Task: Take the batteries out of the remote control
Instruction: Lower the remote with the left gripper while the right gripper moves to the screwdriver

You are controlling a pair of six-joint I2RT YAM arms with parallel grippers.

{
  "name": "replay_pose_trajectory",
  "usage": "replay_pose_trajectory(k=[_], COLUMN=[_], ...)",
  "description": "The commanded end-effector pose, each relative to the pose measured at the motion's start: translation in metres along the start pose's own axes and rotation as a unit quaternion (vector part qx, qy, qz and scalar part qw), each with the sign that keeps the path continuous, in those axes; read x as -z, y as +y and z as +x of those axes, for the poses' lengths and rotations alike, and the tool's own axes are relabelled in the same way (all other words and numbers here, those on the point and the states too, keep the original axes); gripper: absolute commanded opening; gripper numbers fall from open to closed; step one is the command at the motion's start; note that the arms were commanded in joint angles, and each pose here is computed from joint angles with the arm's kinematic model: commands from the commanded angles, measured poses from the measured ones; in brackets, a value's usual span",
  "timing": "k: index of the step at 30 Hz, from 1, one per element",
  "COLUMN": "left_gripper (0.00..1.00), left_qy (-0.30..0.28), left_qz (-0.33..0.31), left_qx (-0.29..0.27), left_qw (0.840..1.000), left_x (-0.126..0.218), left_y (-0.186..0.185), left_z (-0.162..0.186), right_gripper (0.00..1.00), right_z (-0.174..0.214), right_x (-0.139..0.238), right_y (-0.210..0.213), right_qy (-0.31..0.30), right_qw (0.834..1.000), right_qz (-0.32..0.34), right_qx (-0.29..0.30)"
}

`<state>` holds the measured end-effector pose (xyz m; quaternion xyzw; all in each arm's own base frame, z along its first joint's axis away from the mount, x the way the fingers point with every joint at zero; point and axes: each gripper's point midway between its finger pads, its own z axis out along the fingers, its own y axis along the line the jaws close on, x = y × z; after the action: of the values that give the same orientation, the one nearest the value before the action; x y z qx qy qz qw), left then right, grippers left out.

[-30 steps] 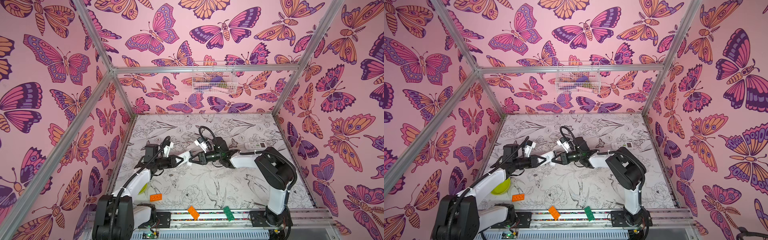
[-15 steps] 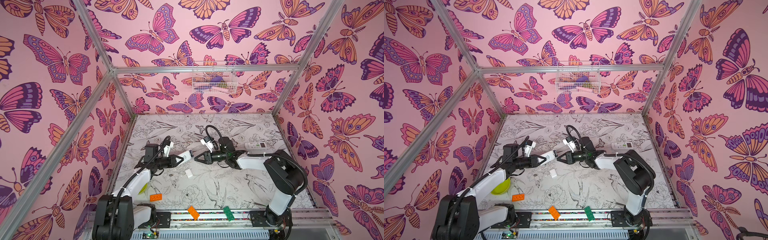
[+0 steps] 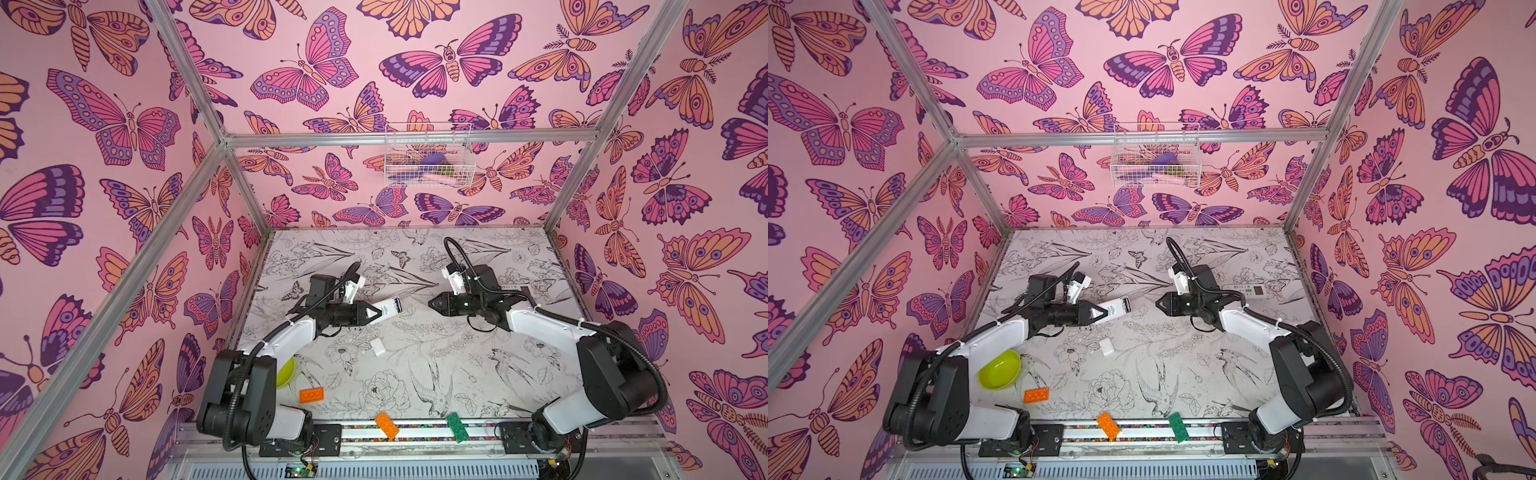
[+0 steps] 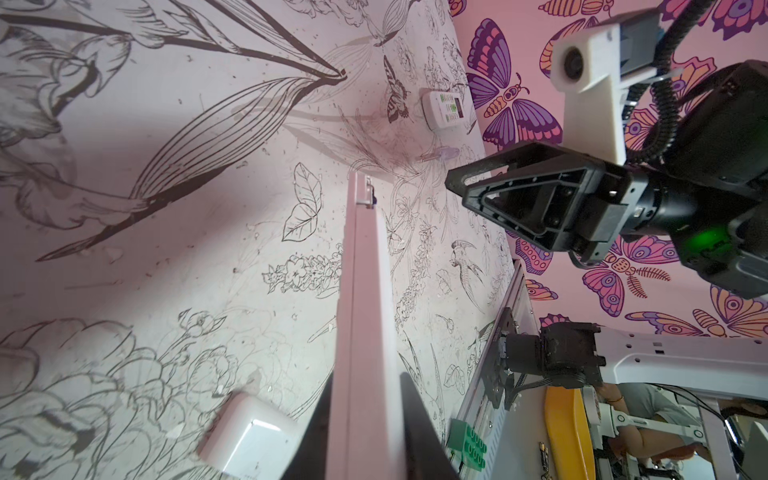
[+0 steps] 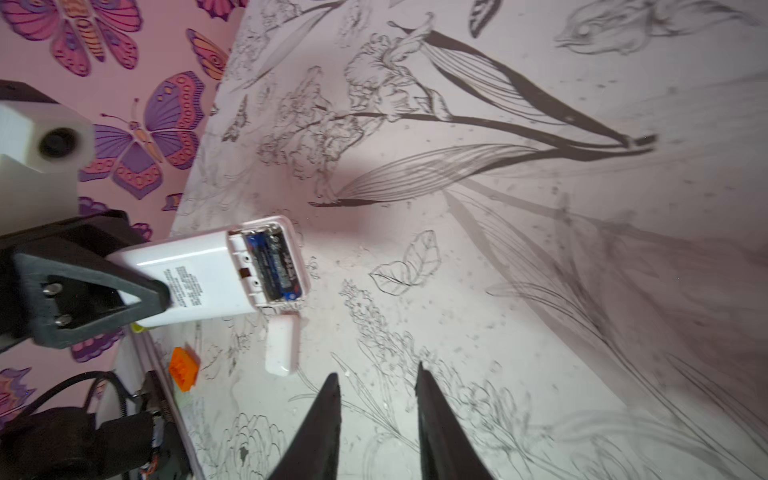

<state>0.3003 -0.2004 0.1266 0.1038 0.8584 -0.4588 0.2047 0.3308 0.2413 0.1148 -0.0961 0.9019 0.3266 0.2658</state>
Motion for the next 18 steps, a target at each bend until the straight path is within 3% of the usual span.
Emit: replay_pose_trajectory(k=[1,5,18], left_gripper=[0.0,0.0,0.0], left_qy=[0.024,0.036,0.07], left_qz=[0.021,0.018,0.038], left_qx=[-0.013,-0.001,0.022], left_qw=[0.999,0.999,0.997], left_x=[-0.01,-0.02,-0.048], left_y=[-0.01,-0.005,-0.001], left_z=[0.002,0.003,-0.006], right_gripper=[0.34,0.36,0.65], right_z=[0.007,0.004,0.0], right_x=[0.024,0.051,0.09], right_y=[-0.035,-0.056,-0.107], right_qy=[0.021,0.001,-0.022], right_qw=[0.994,0.988,0.971], right_qz=[0.103,0.152,0.234], right_qx=[-0.008,-0.024,-0.05])
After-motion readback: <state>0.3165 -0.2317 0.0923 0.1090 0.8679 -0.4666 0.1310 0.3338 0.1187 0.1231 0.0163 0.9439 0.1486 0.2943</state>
